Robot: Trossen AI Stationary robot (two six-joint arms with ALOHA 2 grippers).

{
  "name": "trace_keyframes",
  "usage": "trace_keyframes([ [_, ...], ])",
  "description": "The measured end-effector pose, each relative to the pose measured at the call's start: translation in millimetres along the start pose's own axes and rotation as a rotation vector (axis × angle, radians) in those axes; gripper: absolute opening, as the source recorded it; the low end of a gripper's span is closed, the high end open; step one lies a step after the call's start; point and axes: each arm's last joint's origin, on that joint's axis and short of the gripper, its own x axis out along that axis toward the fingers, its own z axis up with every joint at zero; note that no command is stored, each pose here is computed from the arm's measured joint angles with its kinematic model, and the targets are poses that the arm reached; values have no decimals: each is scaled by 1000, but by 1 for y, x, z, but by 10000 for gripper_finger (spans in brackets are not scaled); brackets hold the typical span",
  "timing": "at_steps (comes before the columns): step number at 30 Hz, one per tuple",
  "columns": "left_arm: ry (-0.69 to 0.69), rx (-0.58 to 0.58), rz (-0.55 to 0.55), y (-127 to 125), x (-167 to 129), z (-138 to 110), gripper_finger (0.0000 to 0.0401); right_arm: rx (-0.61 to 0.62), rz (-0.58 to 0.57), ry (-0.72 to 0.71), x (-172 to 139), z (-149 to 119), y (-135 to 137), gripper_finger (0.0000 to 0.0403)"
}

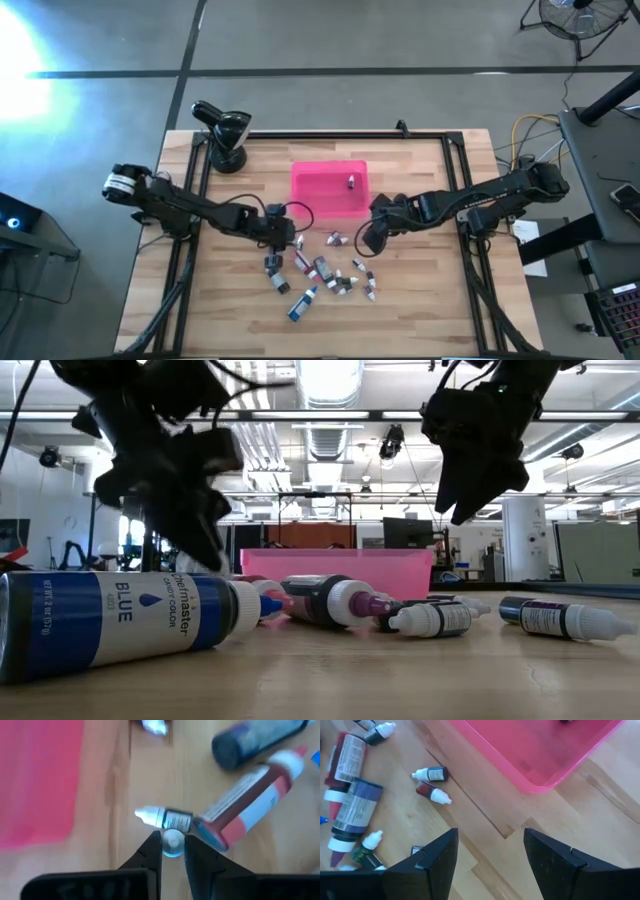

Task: Pick & Place food coloring
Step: Put the red food coloring bottle into the pink bin, then put the green food coloring bottle into the pink bin

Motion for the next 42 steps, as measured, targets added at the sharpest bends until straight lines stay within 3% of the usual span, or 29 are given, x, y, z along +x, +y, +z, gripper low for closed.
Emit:
trace_keyframes([
  [5,-79,13,45,4,-23,18,34,-1,41,-3,1,2,3,219],
  [9,-142,73,147,11,-39,38,33,-13,25,25,9,-1,4,219],
  [15,-175,128,277,40,-40,60,33,2,41,65,24,-3,10,219],
  [21,-119,-7,361,84,-29,60,40,-15,76,109,28,-11,17,219],
  [25,-99,-114,351,99,-26,55,79,-43,99,122,24,-18,23,219],
  [30,-92,-114,342,97,-27,55,134,-127,160,179,19,-30,32,219],
  [35,-82,-90,308,87,-33,63,157,-294,211,204,13,-46,41,219],
  [42,34,-76,245,68,-41,65,158,-212,188,301,19,-62,47,219],
])
